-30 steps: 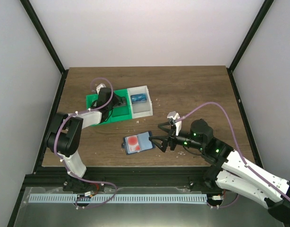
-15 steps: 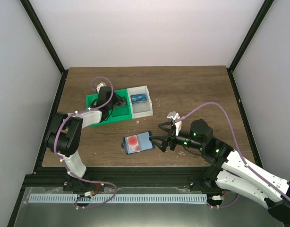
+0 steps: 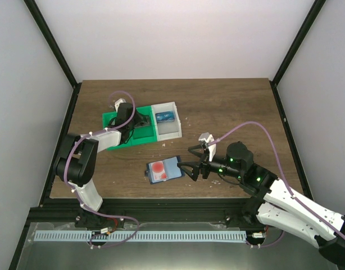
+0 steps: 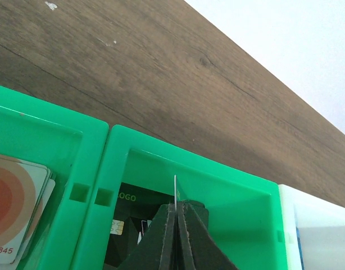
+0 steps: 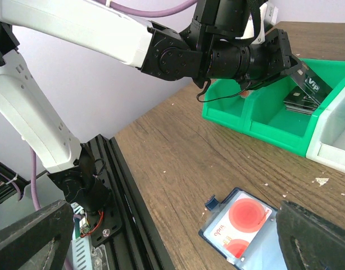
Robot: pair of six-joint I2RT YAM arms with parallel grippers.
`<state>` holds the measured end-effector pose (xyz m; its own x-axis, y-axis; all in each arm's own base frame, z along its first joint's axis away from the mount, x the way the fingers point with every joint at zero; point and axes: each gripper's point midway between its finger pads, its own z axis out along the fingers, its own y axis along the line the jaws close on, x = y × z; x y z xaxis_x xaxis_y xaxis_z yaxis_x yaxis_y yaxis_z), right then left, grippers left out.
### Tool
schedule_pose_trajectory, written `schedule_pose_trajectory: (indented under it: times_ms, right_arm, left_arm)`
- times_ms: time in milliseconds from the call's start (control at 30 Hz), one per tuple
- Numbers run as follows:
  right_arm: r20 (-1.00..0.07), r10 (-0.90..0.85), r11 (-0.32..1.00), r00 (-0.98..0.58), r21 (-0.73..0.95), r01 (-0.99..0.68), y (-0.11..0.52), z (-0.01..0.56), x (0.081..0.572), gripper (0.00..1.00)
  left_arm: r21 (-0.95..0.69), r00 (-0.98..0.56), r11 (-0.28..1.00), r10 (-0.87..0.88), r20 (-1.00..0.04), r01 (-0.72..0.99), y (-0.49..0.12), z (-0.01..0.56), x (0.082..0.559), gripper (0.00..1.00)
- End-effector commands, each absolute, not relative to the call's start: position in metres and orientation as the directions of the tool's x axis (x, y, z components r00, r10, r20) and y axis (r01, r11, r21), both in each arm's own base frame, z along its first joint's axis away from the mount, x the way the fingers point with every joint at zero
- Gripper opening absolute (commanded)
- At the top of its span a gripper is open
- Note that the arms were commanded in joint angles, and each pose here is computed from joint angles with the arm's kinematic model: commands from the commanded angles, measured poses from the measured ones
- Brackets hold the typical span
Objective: Take the credit cards out of the card holder
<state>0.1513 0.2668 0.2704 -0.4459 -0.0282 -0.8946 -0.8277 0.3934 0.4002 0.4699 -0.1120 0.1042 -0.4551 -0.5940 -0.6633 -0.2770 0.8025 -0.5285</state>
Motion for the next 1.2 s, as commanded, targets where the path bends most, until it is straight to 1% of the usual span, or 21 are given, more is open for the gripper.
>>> schedule_pose_trajectory:
  times_ms: [0,67,500,833,967,1067,1167]
  right_arm:
    - [-0.909,-0.021,0.396,-0.417,0.375,-0.838,0.266,0.279,0.152,1.0]
    - [-0.909,-0.022,0.398,-0.417,0.374,-0.837,0.265,0.278,0.152,1.0]
    - [-0.913,-0.029,0.41,-0.406,0.36,-0.838,0.264,0.276,0.153,1.0]
    - [-0.915,-0.03,0.414,-0.403,0.356,-0.838,0.263,0.276,0.154,1.0]
    - [-0.915,-0.026,0.415,-0.403,0.356,-0.837,0.262,0.277,0.154,1.0]
    - [-0.915,-0.024,0.415,-0.404,0.358,-0.836,0.262,0.277,0.154,1.0]
    - [-0.914,-0.022,0.412,-0.404,0.36,-0.837,0.263,0.277,0.153,1.0]
  left_arm:
    - [-0.516,-0.438,0.808,-0.589,-0.679,-0.285,-0.108,0.108,0.476,0.02]
    - [-0.52,-0.432,0.805,-0.593,-0.68,-0.287,-0.107,0.108,0.478,0.0]
    - [-0.516,-0.446,0.805,-0.593,-0.67,-0.294,-0.115,0.093,0.479,0.01]
    - [-0.497,-0.444,0.819,-0.574,-0.688,-0.288,-0.113,0.102,0.478,0.2]
    - [-0.49,-0.439,0.823,-0.568,-0.696,-0.286,-0.111,0.109,0.476,0.31]
    - [-0.483,-0.435,0.831,-0.555,-0.709,-0.275,-0.11,0.116,0.475,0.41]
    - [-0.47,-0.432,0.84,-0.543,-0.72,-0.272,-0.108,0.124,0.474,0.43]
